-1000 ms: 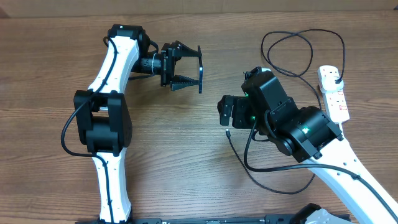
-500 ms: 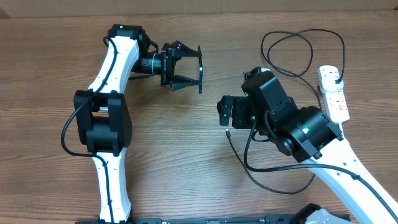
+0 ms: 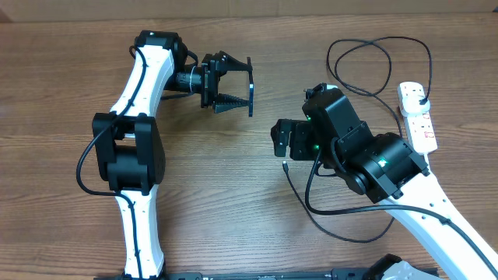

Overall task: Plug charger to phone and switch on socket
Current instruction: 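Move the right gripper left to the phone's lower edge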

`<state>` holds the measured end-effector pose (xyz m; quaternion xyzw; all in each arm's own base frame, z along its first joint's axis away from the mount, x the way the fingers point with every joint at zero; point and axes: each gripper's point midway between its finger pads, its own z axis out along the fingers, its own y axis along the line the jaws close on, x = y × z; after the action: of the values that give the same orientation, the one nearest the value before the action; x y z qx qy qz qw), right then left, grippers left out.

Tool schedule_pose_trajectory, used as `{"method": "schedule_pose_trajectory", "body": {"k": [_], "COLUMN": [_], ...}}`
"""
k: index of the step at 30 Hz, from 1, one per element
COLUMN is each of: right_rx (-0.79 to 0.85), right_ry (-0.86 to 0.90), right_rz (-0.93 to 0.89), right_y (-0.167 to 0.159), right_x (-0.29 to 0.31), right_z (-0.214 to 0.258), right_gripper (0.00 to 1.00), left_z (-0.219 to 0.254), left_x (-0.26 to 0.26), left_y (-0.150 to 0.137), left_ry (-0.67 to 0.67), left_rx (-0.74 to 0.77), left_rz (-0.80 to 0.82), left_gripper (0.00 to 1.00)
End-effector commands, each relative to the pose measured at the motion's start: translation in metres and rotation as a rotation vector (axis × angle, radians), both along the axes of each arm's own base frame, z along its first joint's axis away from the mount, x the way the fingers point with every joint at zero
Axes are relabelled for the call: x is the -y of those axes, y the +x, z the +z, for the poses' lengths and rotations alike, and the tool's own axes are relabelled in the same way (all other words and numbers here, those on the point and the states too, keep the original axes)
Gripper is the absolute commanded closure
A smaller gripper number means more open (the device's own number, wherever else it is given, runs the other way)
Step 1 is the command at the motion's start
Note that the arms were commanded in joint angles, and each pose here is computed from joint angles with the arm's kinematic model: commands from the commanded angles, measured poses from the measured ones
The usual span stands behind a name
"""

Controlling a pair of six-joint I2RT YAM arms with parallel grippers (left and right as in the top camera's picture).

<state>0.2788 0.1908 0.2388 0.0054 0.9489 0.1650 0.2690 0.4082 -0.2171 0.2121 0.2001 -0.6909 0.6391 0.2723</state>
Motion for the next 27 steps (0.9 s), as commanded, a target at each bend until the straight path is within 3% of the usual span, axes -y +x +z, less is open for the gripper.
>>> {"method": "schedule_pose_trajectory", "body": {"k": [1, 27], "right_rx": [0.023, 0.033], "right_ry": [0.080, 0.127], "right_rz": [0.045, 0.082], "right_y": [-0.005, -0.004], "right_x": [-0.012, -0.022], "right_z": [0.020, 0.026], "right_gripper": [0.00, 0.00], "left_z": [0.014, 0.014], "left_x": [-0.005, -0.005], "left_y": [0.007, 0.007], "left_ry": [-0.047, -0.047], "left_rx": [0.016, 0.016], "left_rz": [0.028, 0.030], "left_gripper": [0.24, 0.24]}}
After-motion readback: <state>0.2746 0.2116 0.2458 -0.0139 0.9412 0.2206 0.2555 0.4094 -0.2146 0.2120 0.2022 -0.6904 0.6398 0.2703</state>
